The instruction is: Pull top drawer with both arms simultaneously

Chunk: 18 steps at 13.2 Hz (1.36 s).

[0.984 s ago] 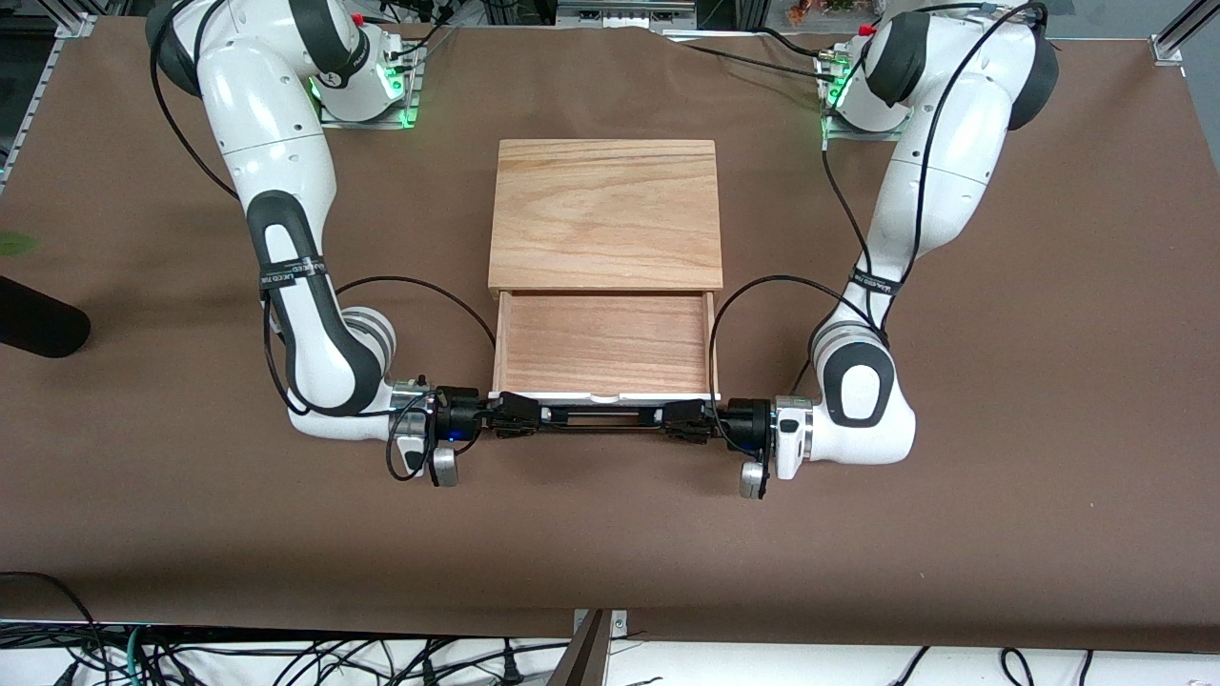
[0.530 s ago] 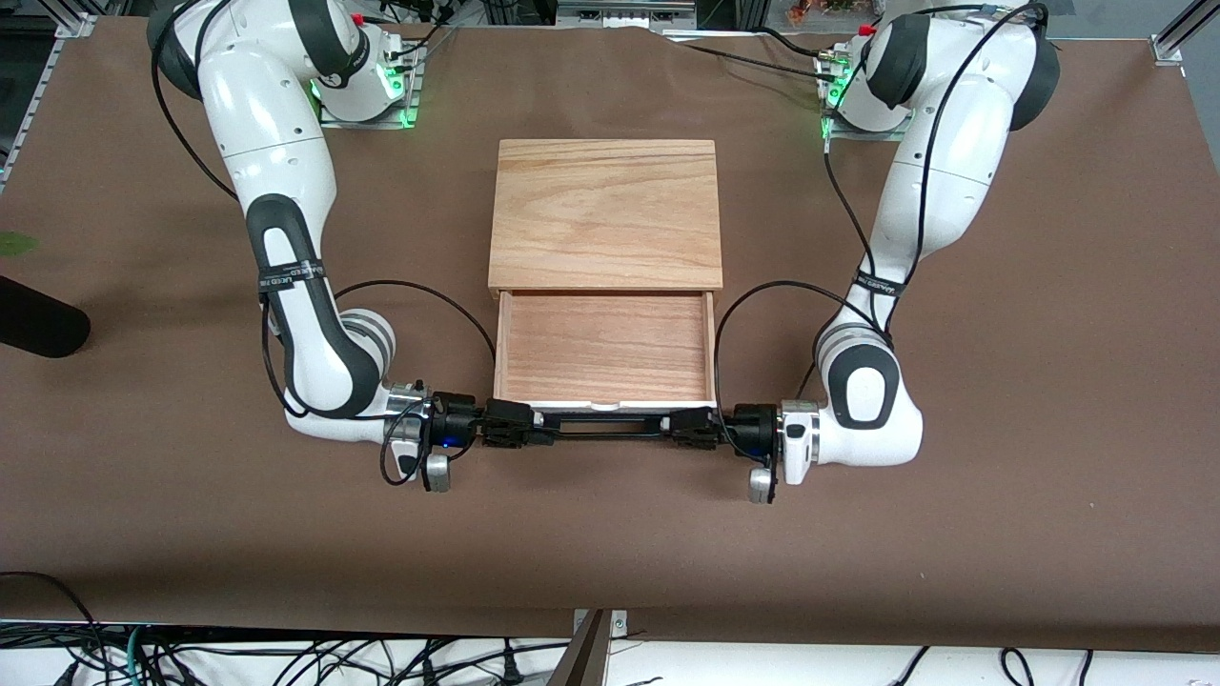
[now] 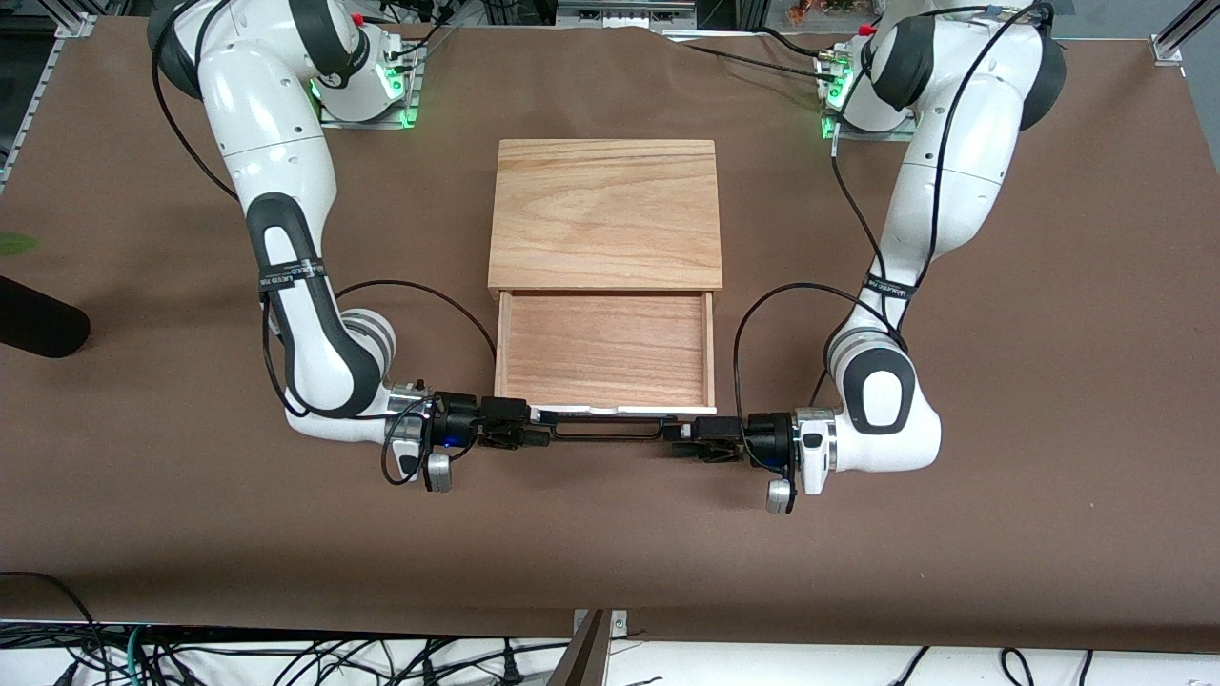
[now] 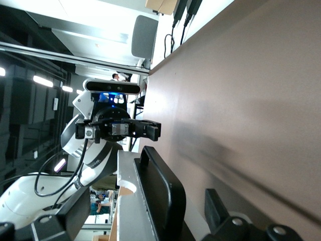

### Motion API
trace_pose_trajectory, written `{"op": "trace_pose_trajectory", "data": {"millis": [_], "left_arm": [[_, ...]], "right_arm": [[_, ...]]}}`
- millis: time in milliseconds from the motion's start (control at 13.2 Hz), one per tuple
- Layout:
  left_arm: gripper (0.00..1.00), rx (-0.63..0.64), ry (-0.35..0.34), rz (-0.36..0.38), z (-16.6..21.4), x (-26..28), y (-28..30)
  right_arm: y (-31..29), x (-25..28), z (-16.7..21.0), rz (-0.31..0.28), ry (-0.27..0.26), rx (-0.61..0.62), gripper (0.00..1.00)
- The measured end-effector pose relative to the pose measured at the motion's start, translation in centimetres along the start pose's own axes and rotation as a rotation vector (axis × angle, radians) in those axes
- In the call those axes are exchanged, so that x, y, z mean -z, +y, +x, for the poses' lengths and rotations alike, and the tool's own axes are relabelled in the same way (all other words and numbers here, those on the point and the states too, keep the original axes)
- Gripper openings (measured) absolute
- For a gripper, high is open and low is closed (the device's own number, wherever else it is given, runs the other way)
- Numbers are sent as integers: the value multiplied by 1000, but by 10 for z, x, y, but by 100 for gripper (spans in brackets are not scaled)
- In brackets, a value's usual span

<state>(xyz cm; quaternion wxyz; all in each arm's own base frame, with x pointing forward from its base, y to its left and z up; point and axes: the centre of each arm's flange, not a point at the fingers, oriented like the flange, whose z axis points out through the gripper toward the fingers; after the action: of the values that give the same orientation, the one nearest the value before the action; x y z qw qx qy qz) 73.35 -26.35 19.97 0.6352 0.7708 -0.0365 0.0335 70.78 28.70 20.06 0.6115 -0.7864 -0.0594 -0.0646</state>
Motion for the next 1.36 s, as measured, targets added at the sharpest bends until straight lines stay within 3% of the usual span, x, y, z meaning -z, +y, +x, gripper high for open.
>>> {"op": "trace_pose_trajectory", "data": {"millis": [151,378,681,832,1059,1211,1362], "left_arm": [[100,12,-20,32,2,3,2],[100,0,-103,156,11,27,25],[100,-61,-222,287,17,85,62],[100,-87,-285,370,16,111,75],[100,-160,-359,604,17,154,103],[100,-218,-389,747,18,176,135],[100,-267,-400,864,18,196,168]], "right_arm": [[-7,8,4,-67,-57,-2,100],[-28,42,15,-169,-153,32,100],[-42,109,26,-361,-274,105,100],[-59,134,28,-505,-358,114,100],[-133,171,29,-806,-466,127,100],[-179,194,20,-930,-537,136,100],[-210,220,15,-1022,-566,148,100]]}}
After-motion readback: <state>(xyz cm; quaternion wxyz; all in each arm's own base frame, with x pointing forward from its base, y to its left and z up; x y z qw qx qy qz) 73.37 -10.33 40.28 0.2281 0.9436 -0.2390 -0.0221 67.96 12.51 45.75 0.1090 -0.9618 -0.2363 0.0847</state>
